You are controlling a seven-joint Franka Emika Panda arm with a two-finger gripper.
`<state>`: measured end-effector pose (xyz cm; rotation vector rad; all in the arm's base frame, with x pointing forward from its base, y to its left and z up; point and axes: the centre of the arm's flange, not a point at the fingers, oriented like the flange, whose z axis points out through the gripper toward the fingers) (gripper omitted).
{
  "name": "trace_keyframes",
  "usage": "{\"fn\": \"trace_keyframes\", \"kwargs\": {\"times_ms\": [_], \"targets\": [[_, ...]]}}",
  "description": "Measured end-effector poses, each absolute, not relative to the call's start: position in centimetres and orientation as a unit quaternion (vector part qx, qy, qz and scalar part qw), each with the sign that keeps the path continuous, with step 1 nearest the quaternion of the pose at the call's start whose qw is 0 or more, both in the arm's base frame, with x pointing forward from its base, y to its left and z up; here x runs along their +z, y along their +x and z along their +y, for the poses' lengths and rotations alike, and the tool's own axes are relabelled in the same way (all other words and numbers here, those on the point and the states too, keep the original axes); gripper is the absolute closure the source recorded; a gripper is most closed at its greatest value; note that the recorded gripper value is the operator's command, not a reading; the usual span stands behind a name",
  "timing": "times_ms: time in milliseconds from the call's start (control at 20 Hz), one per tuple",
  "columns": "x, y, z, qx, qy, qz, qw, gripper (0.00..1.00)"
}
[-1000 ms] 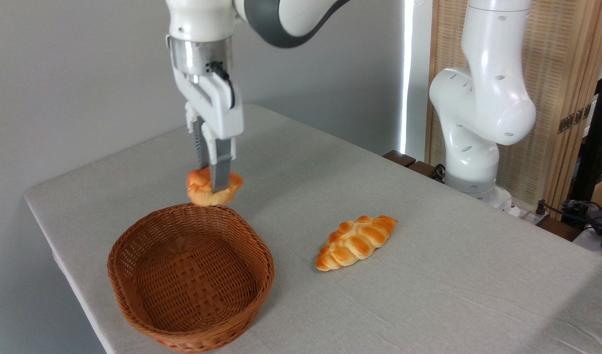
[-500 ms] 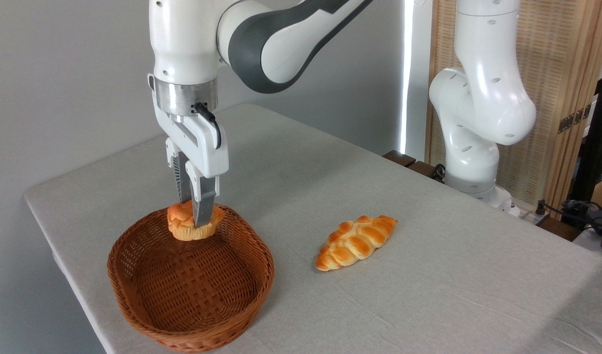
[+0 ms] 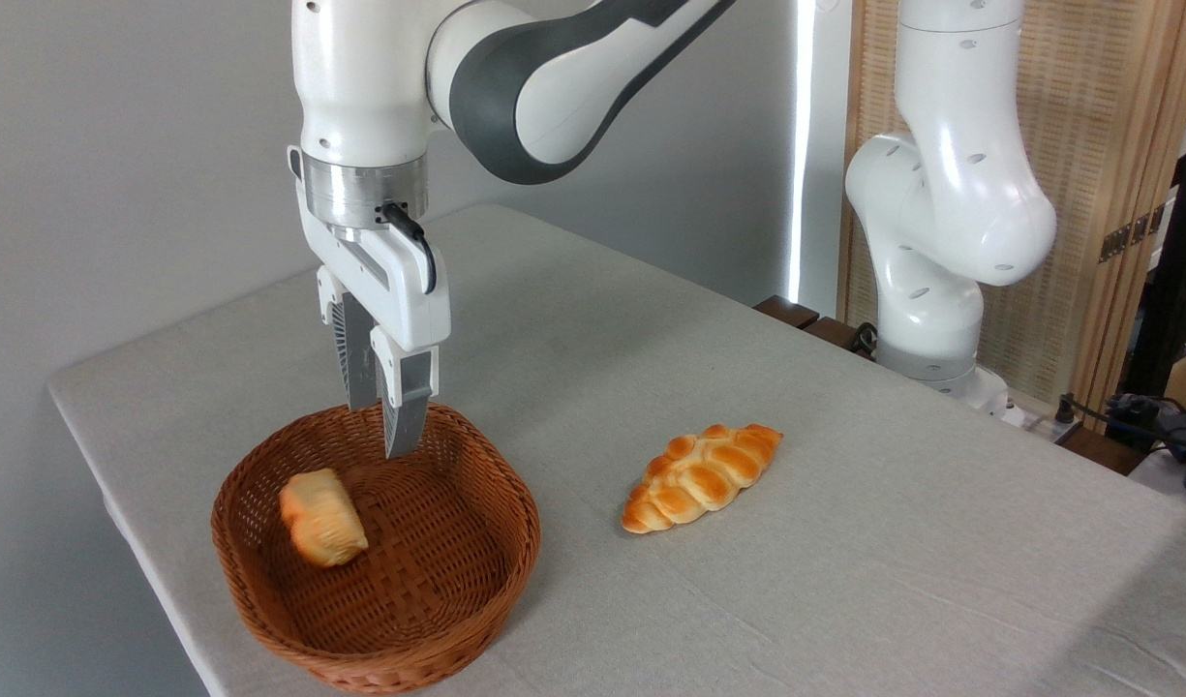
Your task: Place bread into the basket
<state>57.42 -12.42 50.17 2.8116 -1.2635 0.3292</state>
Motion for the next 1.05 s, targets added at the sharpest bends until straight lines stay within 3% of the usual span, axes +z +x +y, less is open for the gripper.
{"fn": "trace_keyframes", "kwargs": {"times_ms": [350,650,800,1050], "targets": [[51.2,57.4,-11.5,0.114,0.909,-0.400,0.019,0.00],[54.8,55.5,-10.4,0.088,0.912,-0.399,0.028,0.00],[57.8,54.5,-9.9,0.067,0.912,-0.405,0.018,0.00],[59.8,54.2,-9.8,0.061,0.914,-0.401,0.017,0.00]]}}
